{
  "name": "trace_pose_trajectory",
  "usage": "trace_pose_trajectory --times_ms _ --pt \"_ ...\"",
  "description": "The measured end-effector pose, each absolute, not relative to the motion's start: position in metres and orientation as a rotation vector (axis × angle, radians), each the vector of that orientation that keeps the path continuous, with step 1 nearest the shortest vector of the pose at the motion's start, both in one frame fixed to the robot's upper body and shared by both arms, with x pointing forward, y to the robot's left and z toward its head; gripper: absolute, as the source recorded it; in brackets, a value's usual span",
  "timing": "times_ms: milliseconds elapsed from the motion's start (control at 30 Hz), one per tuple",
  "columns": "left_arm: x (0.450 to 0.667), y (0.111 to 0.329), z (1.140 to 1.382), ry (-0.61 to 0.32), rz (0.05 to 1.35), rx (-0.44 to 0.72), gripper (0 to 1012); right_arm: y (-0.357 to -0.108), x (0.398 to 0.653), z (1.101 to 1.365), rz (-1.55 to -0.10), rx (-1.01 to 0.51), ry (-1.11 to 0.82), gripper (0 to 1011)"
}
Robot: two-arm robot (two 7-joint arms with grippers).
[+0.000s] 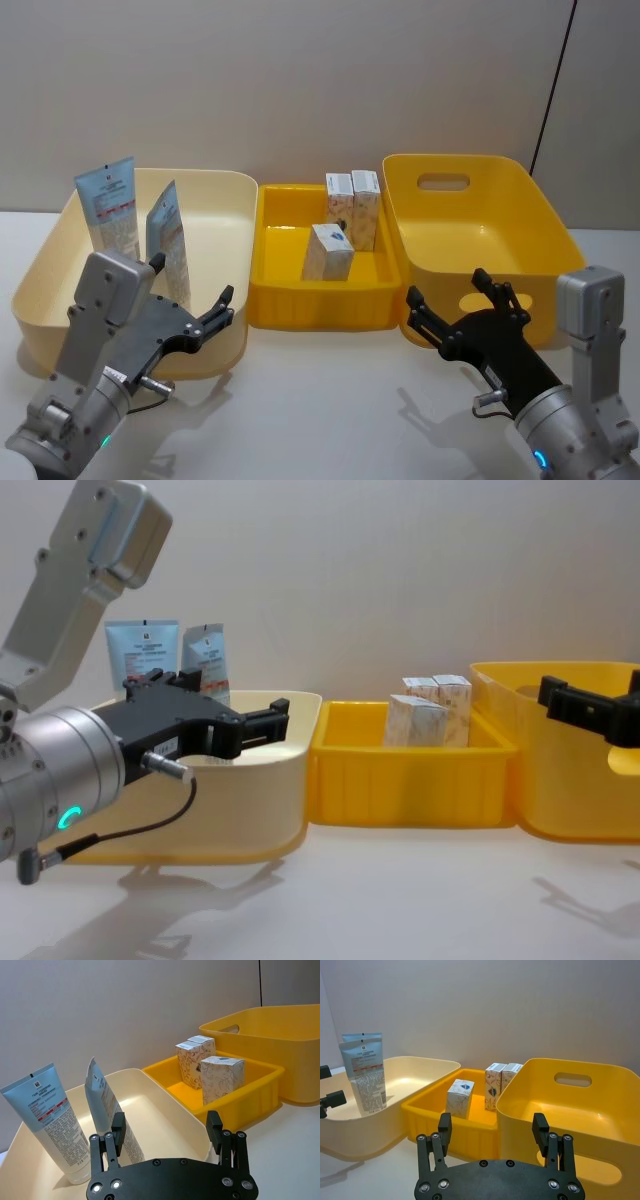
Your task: Bimanual collaborative sorting of washing and personal care products
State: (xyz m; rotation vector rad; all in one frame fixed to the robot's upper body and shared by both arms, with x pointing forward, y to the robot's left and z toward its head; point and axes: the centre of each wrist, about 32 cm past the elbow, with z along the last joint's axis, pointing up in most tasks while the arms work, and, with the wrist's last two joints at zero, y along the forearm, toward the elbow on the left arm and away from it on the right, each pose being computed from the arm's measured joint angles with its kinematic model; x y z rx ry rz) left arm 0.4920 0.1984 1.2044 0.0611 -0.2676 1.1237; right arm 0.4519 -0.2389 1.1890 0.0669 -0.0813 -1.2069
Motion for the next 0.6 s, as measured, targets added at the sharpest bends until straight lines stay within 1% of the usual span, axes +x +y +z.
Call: trace_pose_trajectory --times_ms 600 --pt "0.4920 0.1984 1.2044 -0.268 1.124 0.061 1002 -0.2388 0.4519 1.1890 -1.207 0.067 -0.081 1001"
